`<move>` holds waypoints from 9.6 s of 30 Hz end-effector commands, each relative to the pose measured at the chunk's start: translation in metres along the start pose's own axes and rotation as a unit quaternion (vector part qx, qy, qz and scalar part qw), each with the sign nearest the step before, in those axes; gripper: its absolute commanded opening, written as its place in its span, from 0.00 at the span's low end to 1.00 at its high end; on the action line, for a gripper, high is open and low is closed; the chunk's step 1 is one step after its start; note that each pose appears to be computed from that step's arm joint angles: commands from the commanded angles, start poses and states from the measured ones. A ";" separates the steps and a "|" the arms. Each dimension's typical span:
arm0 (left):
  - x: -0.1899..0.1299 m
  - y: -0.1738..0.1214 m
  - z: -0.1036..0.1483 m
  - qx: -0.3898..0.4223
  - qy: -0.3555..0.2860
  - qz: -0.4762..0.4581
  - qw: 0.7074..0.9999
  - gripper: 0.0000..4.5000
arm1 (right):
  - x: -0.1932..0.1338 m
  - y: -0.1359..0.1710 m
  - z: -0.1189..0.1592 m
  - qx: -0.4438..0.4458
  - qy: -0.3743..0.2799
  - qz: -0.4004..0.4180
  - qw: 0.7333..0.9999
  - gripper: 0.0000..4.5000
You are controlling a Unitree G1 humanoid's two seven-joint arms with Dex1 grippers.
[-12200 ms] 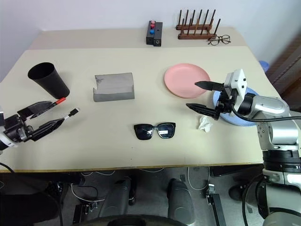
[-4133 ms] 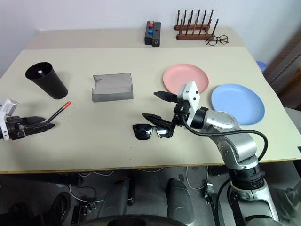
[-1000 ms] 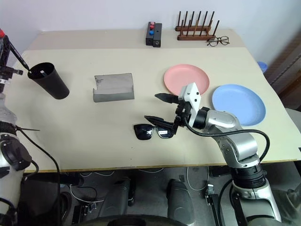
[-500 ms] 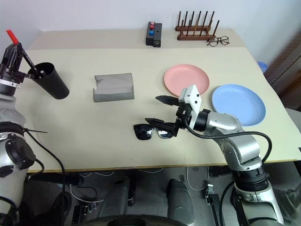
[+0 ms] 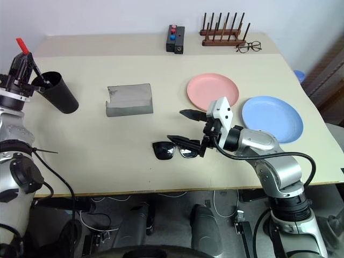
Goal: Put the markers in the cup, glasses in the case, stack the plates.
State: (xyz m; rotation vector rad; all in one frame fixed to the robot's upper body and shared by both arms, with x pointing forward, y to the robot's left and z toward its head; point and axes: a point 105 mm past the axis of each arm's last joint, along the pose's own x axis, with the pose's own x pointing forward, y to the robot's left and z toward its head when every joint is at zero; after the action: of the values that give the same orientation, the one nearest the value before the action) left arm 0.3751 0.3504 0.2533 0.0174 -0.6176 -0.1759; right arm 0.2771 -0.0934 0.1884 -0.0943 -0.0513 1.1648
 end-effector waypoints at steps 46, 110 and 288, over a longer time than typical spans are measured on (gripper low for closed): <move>0.017 -0.205 -0.110 0.086 0.383 -0.502 0.770 0.94 | -0.062 -0.043 0.000 -0.087 0.052 -0.113 0.988 0.98; -0.095 -0.219 0.002 -0.108 0.427 -0.601 0.667 0.99 | -0.054 -0.049 0.004 -0.099 0.034 -0.109 0.988 0.98; -0.129 -0.213 -0.029 -0.157 0.546 -0.616 0.546 0.99 | -0.068 0.012 0.022 -0.110 -0.039 0.018 0.993 0.98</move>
State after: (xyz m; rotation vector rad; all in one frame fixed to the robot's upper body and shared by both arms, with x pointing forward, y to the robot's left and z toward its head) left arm 0.2502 0.1598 0.1281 0.1775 0.8976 -1.5420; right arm 0.2396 -0.1488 0.2030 -0.2199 -0.2091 1.2020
